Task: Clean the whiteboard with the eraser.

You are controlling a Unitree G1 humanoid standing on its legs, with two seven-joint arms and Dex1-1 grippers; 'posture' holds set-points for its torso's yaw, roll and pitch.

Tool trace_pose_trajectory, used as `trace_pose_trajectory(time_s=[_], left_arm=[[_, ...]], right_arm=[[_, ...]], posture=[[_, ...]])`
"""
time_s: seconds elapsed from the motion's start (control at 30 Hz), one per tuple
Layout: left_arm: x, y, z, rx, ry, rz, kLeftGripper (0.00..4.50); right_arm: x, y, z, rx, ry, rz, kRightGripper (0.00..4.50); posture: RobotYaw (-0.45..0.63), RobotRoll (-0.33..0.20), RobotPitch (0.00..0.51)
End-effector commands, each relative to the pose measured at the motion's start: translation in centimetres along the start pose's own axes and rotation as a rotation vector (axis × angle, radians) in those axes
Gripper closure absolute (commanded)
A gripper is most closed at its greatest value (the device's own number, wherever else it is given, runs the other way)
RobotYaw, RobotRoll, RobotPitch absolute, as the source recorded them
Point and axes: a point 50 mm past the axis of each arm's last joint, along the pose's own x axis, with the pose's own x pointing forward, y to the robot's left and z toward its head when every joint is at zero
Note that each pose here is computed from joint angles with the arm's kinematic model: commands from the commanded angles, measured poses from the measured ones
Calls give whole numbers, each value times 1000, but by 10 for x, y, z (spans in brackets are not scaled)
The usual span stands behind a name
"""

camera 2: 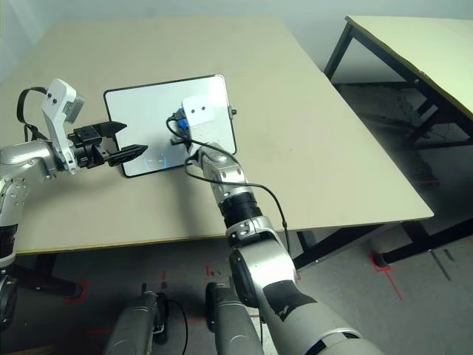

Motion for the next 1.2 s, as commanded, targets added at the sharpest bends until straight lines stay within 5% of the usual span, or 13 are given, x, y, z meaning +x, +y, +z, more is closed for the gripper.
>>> trace_pose_trajectory(time_s=[0.03, 0.3, 0.47, 0.6, 0.8, 0.9, 1.2], left_arm=[[1, 0, -2, -1, 9, -12, 0], [2, 1, -2, 1, 8, -12, 0], [-1, 11, 8, 49, -87, 83, 0], [-11, 36, 21, 85, -249, 307, 0], [-50, 79, 22, 98, -427, 772, 0], [-67, 92, 11, 98, -436, 935, 0], [-80, 89, -86, -98, -203, 1087, 0]], right_arm=[[-5, -18, -30, 19, 126, -82, 4062], [-7, -32, -28, 30, 120, -131, 4062], [-17, -36, 34, 45, -133, -106, 4062], [-39, -69, 66, -21, -258, -220, 4062], [-61, -132, 41, -23, -118, -423, 4062], [-64, -143, 24, -26, -16, -424, 4062], [-57, -134, -13, -11, 213, -250, 4062]], posture=[[-26, 0, 151], [-23, 0, 152], [-17, 0, 151], [-20, 0, 143], [-26, 0, 121], [-24, 0, 114], [-12, 0, 92]])
